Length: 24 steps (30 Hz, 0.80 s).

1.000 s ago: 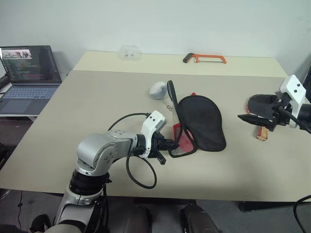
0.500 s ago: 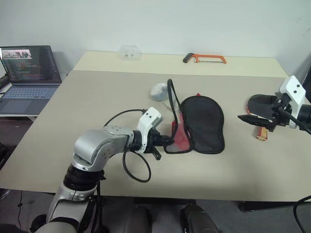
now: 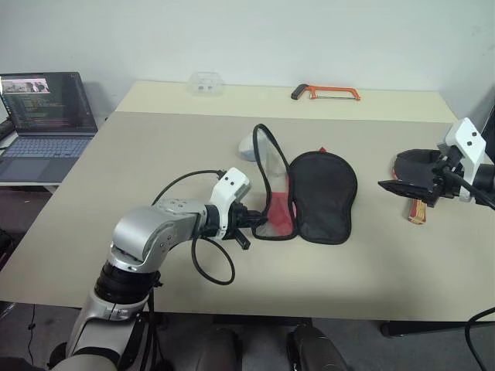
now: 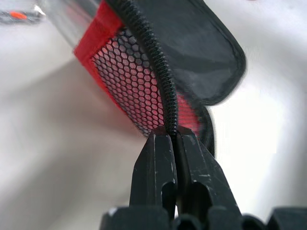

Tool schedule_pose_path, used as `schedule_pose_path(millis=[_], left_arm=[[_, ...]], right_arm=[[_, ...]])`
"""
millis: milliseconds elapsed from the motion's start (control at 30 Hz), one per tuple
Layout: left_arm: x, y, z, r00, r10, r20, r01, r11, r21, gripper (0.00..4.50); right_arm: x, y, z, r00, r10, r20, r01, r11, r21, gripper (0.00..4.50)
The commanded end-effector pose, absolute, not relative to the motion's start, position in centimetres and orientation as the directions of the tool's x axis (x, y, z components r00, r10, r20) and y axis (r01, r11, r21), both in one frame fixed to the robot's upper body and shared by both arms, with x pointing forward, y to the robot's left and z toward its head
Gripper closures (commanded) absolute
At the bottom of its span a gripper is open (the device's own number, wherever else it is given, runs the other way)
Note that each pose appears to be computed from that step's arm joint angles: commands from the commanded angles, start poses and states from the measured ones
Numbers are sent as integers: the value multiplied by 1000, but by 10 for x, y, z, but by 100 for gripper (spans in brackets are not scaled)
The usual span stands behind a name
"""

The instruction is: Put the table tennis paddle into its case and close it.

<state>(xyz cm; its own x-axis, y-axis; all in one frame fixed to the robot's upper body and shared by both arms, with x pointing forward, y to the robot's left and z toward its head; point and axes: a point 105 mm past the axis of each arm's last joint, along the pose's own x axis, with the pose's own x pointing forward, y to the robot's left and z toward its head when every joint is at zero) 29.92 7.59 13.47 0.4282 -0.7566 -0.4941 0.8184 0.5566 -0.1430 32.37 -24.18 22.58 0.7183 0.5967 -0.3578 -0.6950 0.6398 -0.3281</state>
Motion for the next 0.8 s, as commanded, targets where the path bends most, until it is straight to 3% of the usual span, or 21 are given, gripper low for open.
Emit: schedule_pose_path(millis=[33, 267, 400, 500, 567, 800], left_arm=[[292, 69, 142, 422, -774, -471, 834, 535, -132, 337], [294, 80, 144, 445, -753, -484, 818, 562, -122, 84], [305, 92, 154, 494, -731, -471, 802, 592, -78, 84], [310, 101, 167, 510, -732, -451, 808, 587, -39, 84], [309, 109, 179, 504, -748, -432, 831, 557, 4, 84], [299, 141, 206, 468, -782, -412, 876, 473, 96, 84]], right_arm=[[323, -238, 237, 713, 618, -331, -700, 616, -360, 0], [328, -239, 234, 721, 606, -337, -693, 636, -340, 0], [342, -252, 234, 794, 516, -322, -606, 719, -340, 0], [364, -287, 231, 899, 308, -311, -400, 866, -299, 0], [380, -318, 227, 944, 105, -312, -159, 976, -151, 0], [387, -365, 214, 912, -201, -358, 234, 971, 50, 0]])
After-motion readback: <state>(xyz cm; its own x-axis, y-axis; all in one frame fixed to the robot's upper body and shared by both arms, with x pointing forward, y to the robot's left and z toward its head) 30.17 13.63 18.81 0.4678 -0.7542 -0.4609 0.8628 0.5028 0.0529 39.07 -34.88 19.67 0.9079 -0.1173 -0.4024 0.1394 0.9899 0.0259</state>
